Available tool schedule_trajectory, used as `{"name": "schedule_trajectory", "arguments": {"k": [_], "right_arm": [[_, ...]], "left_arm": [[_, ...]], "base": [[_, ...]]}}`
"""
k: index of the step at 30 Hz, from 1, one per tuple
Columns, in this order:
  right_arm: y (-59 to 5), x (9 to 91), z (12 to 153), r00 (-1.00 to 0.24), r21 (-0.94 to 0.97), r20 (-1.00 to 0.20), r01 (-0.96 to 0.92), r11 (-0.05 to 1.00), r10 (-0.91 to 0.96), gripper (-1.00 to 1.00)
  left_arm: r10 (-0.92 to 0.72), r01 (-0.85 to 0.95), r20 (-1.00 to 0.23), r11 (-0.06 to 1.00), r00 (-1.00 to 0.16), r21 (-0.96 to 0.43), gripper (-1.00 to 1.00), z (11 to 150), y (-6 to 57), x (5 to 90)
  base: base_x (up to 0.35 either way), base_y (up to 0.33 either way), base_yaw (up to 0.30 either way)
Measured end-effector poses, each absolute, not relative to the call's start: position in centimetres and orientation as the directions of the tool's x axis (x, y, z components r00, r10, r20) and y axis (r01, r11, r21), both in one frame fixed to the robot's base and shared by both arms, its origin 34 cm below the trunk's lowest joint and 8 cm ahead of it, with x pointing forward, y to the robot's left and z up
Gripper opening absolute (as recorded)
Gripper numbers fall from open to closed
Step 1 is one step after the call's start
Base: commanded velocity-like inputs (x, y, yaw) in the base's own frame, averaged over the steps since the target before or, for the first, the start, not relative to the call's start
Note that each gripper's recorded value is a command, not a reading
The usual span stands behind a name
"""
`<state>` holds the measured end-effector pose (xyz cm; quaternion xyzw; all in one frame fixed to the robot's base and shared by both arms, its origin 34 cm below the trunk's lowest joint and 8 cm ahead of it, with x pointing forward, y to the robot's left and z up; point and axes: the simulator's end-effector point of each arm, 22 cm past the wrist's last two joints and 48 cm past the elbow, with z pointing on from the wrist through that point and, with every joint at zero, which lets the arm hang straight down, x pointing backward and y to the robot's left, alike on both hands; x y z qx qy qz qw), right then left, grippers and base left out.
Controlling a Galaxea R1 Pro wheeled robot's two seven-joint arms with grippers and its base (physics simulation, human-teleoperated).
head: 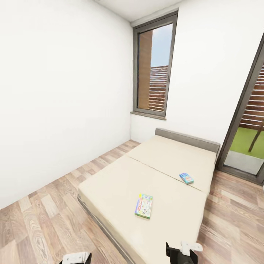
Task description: Put all the toys in the child's room - the three board games (two on the bed and one on the table), the two jigsaw puzzles on the table, and the tennis ball on the table - inside the toy box on the table in the child's room.
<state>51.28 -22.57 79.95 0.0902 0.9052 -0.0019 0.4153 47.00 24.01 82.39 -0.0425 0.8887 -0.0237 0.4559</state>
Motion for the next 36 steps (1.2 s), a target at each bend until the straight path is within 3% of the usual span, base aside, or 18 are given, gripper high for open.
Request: {"name": "schedule_trajectory", "arguments": {"k": [36], "right_arm": [[-22.49,51.26,79.93,-0.64,0.072,-0.752,0.163,0.984,0.161,1.0]], "left_arm": [[-0.097,-0.054,-0.818,0.995,-0.567,-0.081,1.0,82.41,23.98,47.06]], "base": [[-0.027,-0.021,0.292]]}}
